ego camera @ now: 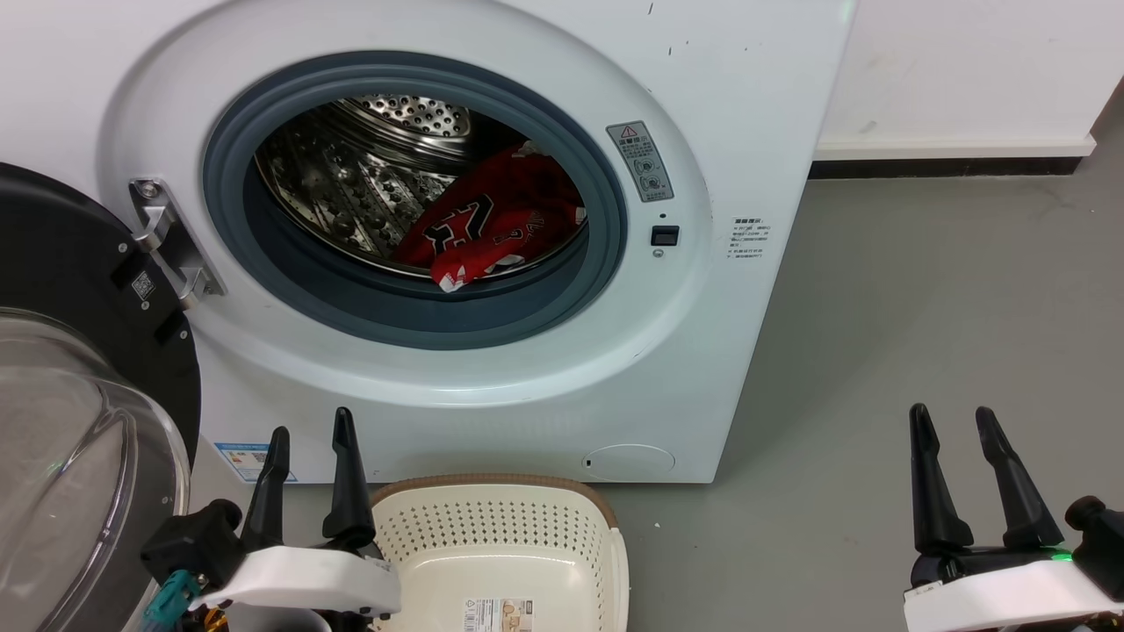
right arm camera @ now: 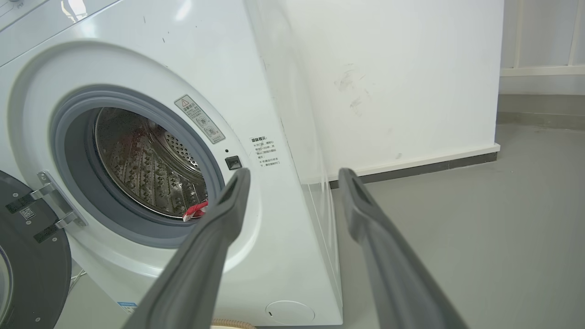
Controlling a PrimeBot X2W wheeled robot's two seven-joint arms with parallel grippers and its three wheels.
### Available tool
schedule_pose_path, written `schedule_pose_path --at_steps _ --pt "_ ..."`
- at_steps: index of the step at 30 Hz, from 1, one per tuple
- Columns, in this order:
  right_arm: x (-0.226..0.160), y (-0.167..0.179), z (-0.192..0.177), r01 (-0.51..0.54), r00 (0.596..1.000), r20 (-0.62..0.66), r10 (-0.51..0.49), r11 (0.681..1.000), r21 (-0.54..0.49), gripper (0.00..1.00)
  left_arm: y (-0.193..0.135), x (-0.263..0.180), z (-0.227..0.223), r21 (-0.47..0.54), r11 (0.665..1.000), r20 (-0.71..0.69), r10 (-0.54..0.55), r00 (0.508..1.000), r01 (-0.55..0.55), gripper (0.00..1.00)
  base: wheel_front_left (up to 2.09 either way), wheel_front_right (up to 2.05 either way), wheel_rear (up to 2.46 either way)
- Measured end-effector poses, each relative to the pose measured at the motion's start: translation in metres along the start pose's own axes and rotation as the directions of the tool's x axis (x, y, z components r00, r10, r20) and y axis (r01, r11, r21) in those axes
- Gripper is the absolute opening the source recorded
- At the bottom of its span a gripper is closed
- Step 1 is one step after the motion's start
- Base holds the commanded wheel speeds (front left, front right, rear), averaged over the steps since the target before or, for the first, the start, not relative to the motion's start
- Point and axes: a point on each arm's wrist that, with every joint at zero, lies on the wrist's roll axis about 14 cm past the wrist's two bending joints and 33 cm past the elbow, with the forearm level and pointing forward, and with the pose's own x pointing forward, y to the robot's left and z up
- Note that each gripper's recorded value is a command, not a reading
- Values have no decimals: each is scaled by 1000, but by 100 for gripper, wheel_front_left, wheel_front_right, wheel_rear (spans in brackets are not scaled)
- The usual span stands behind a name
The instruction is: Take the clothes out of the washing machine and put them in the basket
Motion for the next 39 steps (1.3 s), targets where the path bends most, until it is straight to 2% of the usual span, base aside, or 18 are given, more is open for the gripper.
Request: schedule_pose_path --at_steps 20,39 --pt "-3 9 6 -40 999 29 45 984 -174 100 -6 -5 5 170 985 49 -31 998 22 100 0 0 0" --pt "-6 15 15 -60 995 64 81 956 -286 100 -11 -11 6 294 955 75 -59 995 35 100 0 0 0"
